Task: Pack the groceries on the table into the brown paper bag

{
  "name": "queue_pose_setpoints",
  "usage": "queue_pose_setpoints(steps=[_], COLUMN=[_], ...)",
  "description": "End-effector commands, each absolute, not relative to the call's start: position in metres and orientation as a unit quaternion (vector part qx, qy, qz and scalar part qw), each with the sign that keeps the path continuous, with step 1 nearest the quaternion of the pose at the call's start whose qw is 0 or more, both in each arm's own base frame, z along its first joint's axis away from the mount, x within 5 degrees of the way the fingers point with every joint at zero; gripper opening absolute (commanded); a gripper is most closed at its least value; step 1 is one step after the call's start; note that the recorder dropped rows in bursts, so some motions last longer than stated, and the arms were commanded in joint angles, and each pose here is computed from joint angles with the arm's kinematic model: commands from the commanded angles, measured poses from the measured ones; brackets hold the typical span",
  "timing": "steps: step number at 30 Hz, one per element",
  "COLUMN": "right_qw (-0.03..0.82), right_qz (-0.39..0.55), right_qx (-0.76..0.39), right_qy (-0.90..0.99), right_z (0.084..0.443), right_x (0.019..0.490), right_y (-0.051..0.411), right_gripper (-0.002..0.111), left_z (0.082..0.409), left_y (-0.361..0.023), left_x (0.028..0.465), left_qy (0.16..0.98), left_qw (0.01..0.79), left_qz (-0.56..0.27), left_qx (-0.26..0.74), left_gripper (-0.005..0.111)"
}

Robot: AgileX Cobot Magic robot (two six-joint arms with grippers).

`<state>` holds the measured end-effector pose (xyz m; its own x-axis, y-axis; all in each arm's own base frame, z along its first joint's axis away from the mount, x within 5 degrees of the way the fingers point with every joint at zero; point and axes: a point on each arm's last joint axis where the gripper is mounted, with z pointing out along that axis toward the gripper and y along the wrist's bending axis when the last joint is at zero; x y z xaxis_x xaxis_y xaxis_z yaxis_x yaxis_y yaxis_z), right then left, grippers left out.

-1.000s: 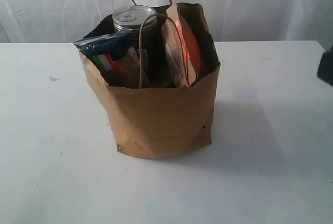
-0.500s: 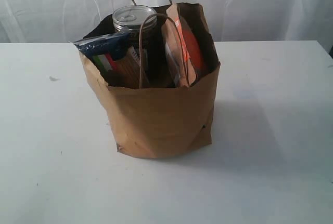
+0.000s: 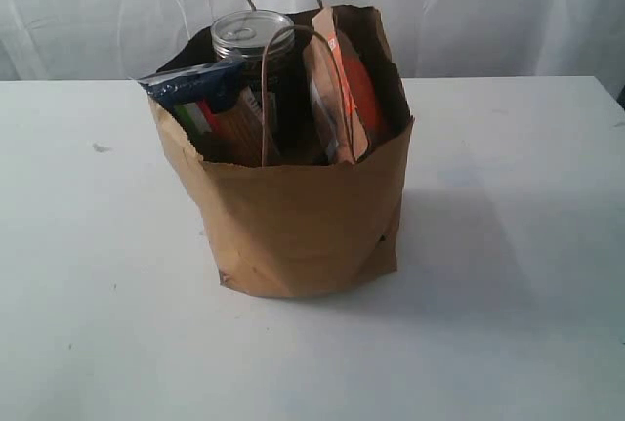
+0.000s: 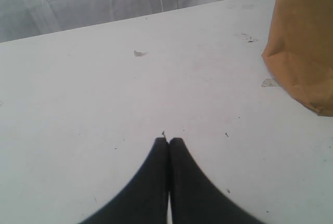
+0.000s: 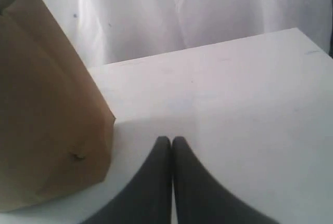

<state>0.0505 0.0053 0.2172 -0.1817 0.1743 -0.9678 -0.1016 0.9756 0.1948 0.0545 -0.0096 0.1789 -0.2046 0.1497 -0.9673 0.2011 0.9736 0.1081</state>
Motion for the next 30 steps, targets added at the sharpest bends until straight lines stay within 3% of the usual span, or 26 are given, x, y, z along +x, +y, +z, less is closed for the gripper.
queue_pose_setpoints(steps=[1,21,30], right_qw=[0.632,0.625,0.625], right_qz=[0.088,0.085,0.031], right_qx=[0.037,0.039,-0.026], right_qy=[0.769,0.775,0.779], right_z=[0.2034,0.2006,0.1972], right_x=[0.0517,0.0517,0.052], right_y=[0.003,0.0027,0.0026], right_gripper=[0.0,0.0,0.0], left_z=[0.178,0.178,0.178], left_y=[-0.0094,-0.0094,-0.0094], left_x=[0.0544,0.0544,0.0544], left_qy=[0.775,0.775,0.775], left_qw=[0.622,0.622,0.622], left_qz=[-0.02,-0.02,-0.02], left_qx=[0.111,0.111,0.111], left_gripper=[0.0,0.0,0.0])
